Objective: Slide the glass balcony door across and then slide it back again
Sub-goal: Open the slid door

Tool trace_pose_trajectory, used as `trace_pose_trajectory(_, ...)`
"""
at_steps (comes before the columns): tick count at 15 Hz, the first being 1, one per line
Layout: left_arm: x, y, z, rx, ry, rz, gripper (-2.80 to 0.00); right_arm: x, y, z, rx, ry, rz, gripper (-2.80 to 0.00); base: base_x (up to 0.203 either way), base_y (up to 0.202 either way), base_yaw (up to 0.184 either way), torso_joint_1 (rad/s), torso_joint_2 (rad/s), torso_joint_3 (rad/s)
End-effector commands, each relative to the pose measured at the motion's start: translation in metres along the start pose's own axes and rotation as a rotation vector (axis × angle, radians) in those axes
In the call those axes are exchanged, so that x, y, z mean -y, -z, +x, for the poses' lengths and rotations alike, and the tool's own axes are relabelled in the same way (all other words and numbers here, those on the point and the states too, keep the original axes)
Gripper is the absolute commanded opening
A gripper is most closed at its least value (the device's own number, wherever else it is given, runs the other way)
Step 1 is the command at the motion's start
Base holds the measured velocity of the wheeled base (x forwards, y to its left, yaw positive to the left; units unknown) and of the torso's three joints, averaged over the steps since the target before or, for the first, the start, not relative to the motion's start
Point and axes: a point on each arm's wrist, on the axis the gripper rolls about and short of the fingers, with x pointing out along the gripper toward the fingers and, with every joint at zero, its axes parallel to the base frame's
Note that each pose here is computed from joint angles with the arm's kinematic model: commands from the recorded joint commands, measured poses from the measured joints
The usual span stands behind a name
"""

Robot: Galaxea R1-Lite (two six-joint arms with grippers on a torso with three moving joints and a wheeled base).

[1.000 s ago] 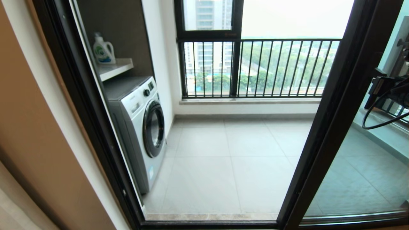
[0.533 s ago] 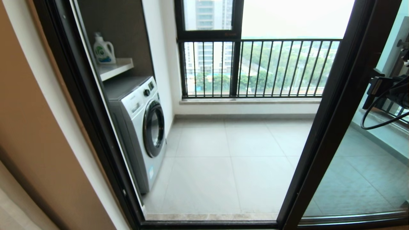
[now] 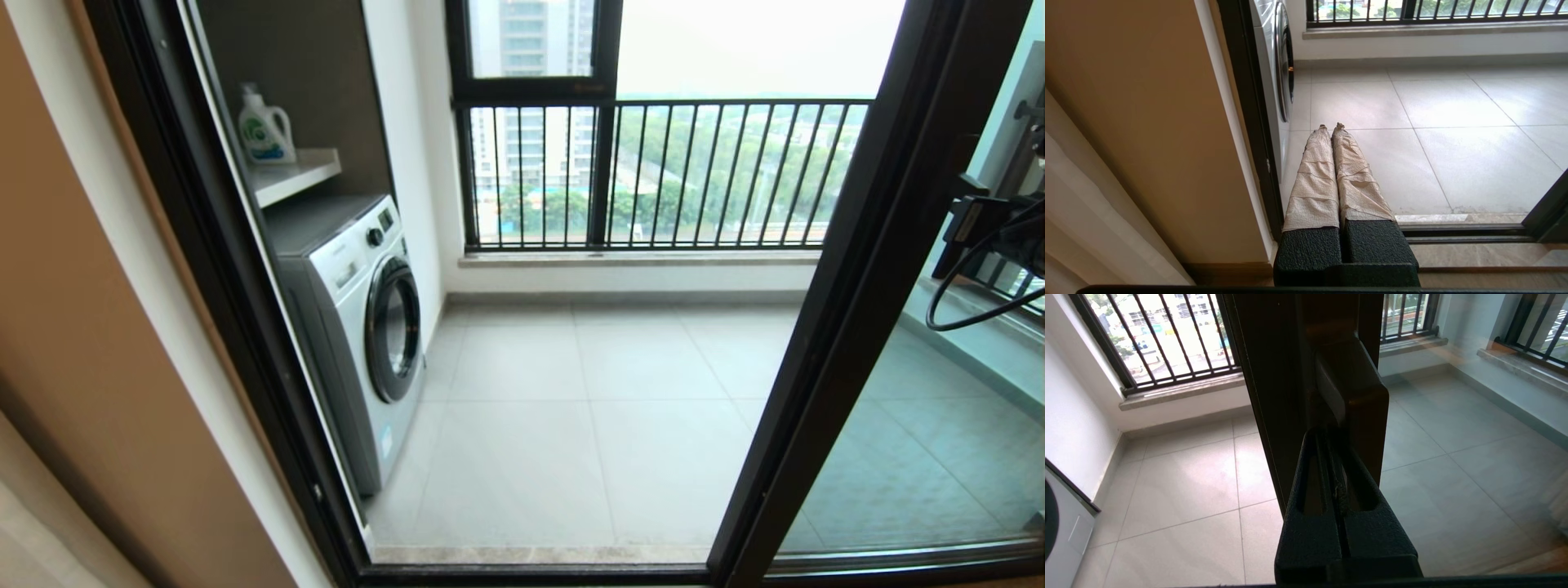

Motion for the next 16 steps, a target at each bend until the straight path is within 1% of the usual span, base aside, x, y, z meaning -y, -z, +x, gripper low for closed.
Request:
trace_pose_trajectory(1,0.0,0.0,0.0,-0.002,0.0,0.001,-2.8,0.0,-0.001,0.0,0.004,-0.003,0.001,-2.8,0.0,0.0,0.0,0.0,0.0,0.0)
trace_pose_trajectory(5,0.0,0.0,0.0,-0.002,0.0,0.001,-2.8,-0.003,-0.006,-0.005,0.023,-0.014,-0.001,-2.8,0.0,0.0,0.0,0.0,0.0,0.0)
trace_pose_trajectory(7,0.0,0.0,0.0,-0.002,0.0,0.001,-2.8,-0.016,-0.018,-0.014,0.054,-0.069,0.003,-2.8,0.0,0.0,0.0,0.0,0.0,0.0)
trace_pose_trajectory(8,0.0,0.0,0.0,-0.002,0.0,0.001,-2.8,-0.025,-0.021,-0.019,0.06,-0.111,0.01,-2.8,0.0,0.0,0.0,0.0,0.0,0.0)
trace_pose_trajectory(11,0.0,0.0,0.0,-0.002,0.0,0.001,-2.8,-0.053,-0.026,-0.026,0.07,-0.202,0.017,-2.8,0.0,0.0,0.0,0.0,0.0,0.0)
trace_pose_trajectory(12,0.0,0.0,0.0,-0.002,-0.001,0.001,-2.8,-0.059,-0.027,-0.029,0.073,-0.221,0.018,-2.8,0.0,0.0,0.0,0.0,0.0,0.0)
trace_pose_trajectory(14,0.0,0.0,0.0,-0.002,0.0,0.001,-2.8,-0.069,-0.019,-0.032,0.044,-0.249,0.022,-2.8,0.0,0.0,0.0,0.0,0.0,0.0)
trace_pose_trajectory(16,0.0,0.0,0.0,-0.002,-0.002,0.001,-2.8,-0.069,-0.022,-0.037,0.056,-0.237,0.021,-2.8,0.0,0.0,0.0,0.0,0.0,0.0)
